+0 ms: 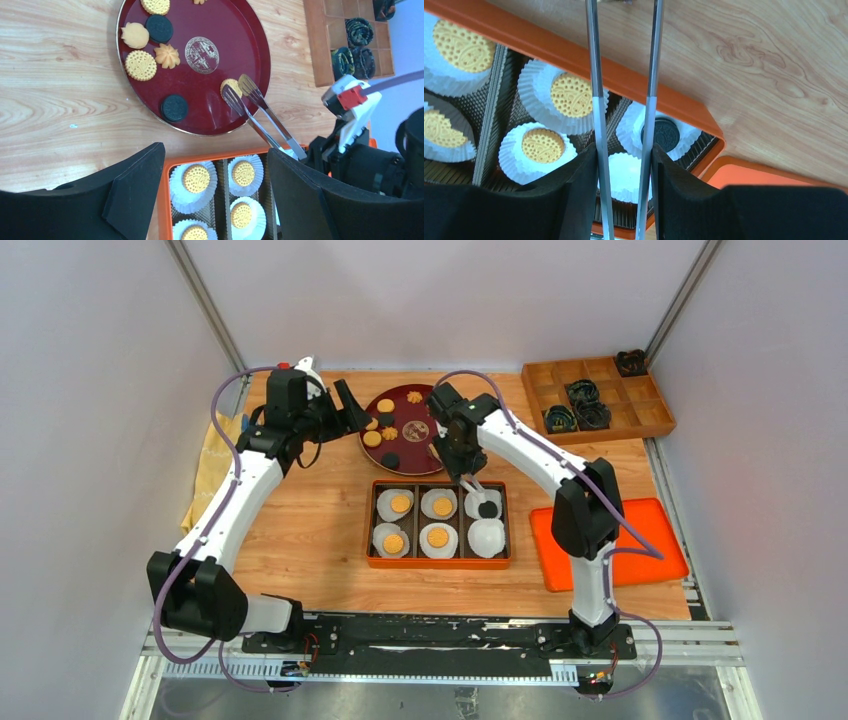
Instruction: Pack the cookies
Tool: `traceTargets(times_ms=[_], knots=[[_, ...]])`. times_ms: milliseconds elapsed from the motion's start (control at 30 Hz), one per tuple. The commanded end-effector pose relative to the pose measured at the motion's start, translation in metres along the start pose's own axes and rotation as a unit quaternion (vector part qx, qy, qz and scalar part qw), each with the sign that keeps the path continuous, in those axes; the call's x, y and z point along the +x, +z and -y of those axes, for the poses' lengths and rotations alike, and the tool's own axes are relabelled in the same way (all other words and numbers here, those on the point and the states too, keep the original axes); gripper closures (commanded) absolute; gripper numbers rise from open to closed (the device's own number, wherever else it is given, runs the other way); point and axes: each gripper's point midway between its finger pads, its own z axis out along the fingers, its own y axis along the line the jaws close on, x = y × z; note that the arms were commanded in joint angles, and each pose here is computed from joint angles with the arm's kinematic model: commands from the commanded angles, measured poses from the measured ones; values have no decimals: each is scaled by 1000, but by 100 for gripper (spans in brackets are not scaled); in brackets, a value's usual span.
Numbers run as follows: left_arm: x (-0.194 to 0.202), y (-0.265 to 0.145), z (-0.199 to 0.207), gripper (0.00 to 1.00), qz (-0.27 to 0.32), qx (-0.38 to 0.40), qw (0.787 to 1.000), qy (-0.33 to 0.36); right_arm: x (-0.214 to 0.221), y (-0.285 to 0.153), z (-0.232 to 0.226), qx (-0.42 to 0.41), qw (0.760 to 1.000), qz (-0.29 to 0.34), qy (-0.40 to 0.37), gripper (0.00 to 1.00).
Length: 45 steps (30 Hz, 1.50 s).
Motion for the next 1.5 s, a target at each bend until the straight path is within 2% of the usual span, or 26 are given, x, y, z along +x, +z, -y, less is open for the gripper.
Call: traceTargets(times_ms=[0, 267, 800, 967, 1167, 1467], knots=[[3, 2, 1, 19, -2, 9, 1000, 3, -11, 8, 19, 34, 999, -8, 23, 68], [4, 4, -1, 19, -4, 6, 1000, 5, -60, 10, 34, 21, 998, 39, 40, 68], [3, -1, 0, 19, -2, 4, 1000, 5, -64, -26, 44, 25, 993, 106, 50, 64], [4, -1, -1, 19, -4, 4, 1000, 5, -53, -27, 47, 31, 994, 98, 47, 64], [4, -3, -1, 19, -6, 1, 1000, 7, -32, -5, 44, 30, 997, 61, 47, 64], [4, -7, -4, 19, -6, -8, 1000, 10, -14, 15, 24, -23, 998, 40, 48, 64]])
